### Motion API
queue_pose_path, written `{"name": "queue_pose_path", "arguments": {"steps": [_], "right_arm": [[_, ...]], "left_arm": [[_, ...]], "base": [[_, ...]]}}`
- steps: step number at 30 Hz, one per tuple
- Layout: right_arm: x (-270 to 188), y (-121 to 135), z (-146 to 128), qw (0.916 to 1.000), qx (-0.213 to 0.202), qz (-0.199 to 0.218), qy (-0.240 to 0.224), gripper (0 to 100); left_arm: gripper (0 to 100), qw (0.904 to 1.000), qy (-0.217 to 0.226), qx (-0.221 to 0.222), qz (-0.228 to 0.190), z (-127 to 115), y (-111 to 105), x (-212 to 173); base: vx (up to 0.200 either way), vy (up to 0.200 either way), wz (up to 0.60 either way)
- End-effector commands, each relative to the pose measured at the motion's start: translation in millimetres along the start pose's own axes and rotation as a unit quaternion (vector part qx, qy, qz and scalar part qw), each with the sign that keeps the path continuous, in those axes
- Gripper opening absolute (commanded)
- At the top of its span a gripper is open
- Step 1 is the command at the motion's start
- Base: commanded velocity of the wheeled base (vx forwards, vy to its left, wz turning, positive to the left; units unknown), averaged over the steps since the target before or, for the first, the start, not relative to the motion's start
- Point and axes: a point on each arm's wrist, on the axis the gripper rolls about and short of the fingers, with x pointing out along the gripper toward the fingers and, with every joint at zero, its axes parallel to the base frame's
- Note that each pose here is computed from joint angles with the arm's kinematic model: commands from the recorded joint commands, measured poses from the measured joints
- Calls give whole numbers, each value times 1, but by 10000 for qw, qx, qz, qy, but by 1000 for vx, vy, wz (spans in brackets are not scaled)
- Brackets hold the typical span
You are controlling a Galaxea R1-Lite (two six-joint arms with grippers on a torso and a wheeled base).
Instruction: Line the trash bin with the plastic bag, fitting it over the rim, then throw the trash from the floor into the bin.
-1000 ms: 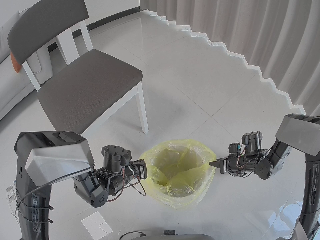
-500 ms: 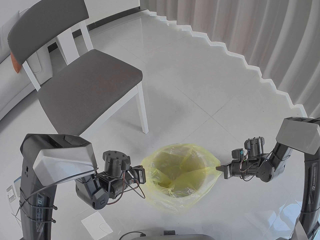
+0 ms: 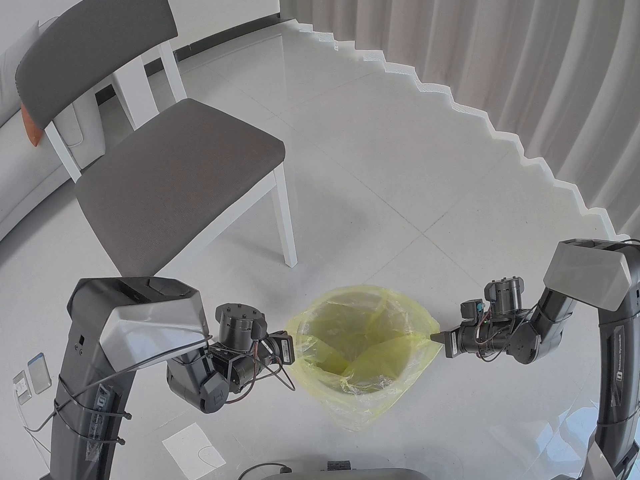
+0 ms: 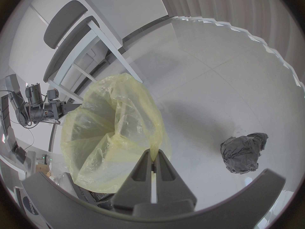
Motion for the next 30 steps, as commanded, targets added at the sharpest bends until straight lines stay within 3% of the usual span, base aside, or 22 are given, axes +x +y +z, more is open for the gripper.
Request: {"name": "queue_pose_path", "arguments": {"steps": [1,14,29,30], "right_arm": [[5,-1,-7,9999,23,10,100,0],[15,-2,-15,9997,-68,48,231,0],[17,-6,-5,9998,-43,19,207,0],[16,-6,-6,9998,-32,13,219,100]], "left_arm": [[0,9999,134,8,38,-11,3,4],[0,9997,221,42,44,-21,6,12],[0,10000,-21,0,-33,-7,2,15],[0,10000,-30,-4,-28,-6,2,14]], "base": [[0,0,0],[0,0,0],[0,0,0],[0,0,0]]}}
